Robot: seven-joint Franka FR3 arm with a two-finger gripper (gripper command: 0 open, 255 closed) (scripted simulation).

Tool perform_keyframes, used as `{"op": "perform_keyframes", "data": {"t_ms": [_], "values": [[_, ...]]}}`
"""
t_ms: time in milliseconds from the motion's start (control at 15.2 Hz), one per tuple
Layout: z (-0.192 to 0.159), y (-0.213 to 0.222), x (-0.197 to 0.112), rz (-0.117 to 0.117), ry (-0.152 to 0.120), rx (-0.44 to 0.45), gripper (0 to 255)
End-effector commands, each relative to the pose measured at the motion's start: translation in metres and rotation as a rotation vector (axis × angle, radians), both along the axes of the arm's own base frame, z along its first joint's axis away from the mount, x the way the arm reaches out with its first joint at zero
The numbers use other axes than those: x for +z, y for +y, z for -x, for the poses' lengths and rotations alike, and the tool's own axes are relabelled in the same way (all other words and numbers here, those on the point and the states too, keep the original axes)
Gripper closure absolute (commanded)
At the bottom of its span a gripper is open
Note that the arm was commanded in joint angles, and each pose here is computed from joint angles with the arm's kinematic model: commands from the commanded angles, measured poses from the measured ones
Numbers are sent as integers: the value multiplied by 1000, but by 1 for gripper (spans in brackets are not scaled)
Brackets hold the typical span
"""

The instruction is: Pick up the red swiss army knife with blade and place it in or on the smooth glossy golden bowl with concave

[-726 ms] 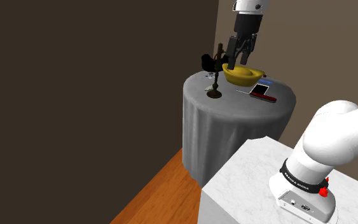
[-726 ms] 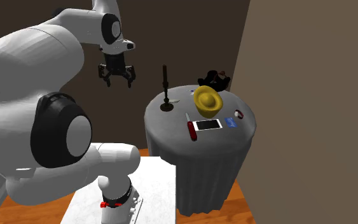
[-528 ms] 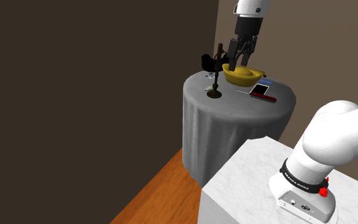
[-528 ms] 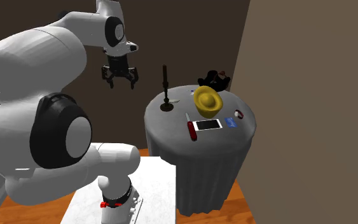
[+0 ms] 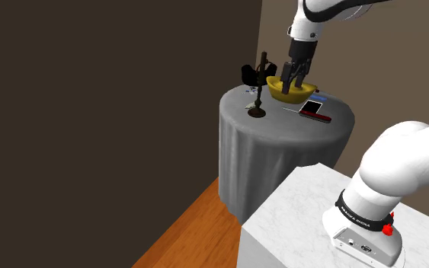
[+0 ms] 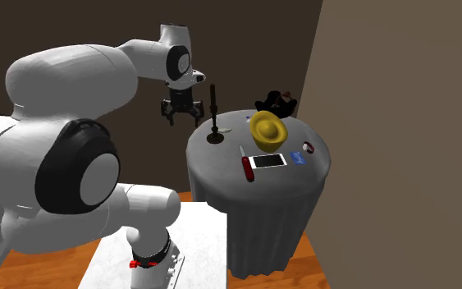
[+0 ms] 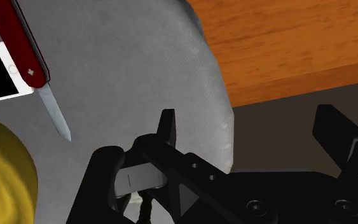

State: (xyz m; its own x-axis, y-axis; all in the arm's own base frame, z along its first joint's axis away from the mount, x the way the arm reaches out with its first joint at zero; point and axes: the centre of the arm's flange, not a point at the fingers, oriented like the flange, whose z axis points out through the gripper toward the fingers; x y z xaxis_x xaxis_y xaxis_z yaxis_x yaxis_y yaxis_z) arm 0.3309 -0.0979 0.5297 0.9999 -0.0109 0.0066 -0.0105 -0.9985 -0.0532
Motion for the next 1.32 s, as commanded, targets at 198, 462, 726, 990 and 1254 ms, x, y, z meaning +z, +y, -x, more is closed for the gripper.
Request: {"op": "perform_keyframes", "data": {"t_ms": [198,462,726,990,1254], "values": [[-6,-51,-39,14,0,-11,0],[-10,-93,-68,25,1,-22,0],[-13,-136,-96,36,2,-32,0],[-16,-179,-124,47,2,-42,0],[-19,-222,-152,58,3,-52,0]]}}
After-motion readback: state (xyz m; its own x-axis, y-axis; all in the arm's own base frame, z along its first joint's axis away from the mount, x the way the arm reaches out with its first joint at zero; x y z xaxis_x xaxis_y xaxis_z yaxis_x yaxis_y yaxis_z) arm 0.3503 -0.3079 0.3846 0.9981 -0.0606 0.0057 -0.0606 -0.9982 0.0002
